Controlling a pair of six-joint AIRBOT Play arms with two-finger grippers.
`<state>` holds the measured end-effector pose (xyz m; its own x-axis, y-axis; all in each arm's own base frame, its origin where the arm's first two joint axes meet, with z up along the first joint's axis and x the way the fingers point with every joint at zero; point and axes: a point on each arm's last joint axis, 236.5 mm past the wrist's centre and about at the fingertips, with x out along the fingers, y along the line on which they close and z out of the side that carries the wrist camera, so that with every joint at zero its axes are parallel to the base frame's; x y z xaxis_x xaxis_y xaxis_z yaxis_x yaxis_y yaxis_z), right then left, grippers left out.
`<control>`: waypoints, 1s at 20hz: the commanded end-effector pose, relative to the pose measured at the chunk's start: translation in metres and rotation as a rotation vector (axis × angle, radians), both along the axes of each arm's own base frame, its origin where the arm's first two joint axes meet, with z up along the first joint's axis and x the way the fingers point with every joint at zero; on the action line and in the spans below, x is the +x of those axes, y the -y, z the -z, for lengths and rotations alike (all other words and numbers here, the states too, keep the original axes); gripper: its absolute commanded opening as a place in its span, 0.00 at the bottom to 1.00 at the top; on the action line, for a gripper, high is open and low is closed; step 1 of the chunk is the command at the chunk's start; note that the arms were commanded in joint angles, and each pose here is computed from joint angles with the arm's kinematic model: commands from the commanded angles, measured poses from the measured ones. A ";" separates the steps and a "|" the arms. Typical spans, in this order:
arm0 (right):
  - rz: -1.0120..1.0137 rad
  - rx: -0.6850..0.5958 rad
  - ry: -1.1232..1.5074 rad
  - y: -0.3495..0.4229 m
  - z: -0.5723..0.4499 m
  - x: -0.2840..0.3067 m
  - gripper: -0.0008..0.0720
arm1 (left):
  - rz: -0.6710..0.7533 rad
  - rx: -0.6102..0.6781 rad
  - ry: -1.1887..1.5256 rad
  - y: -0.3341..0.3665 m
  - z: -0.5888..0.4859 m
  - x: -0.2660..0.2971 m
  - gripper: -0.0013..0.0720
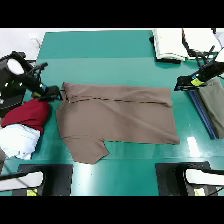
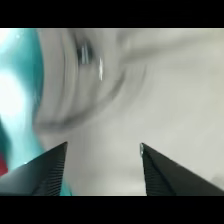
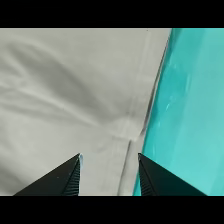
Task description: Fold the shirts.
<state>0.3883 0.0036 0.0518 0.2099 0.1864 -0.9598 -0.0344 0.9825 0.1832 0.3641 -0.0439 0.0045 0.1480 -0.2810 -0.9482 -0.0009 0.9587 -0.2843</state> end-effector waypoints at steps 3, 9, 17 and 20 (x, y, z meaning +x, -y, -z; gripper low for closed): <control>-0.060 -0.005 0.116 -0.030 -0.026 -0.033 0.57 | -0.068 0.002 -0.125 0.004 0.045 -0.126 0.75; -0.063 -0.006 0.137 -0.035 -0.020 -0.049 0.57 | -0.132 -0.169 -0.242 0.045 0.077 -0.187 0.75; -0.058 -0.002 0.132 -0.035 -0.020 -0.049 0.57 | -0.202 -0.307 -0.229 0.072 0.093 -0.190 0.75; -0.052 -0.002 0.079 -0.030 -0.014 -0.061 0.57 | -0.157 -0.315 -0.201 0.074 0.088 -0.186 0.07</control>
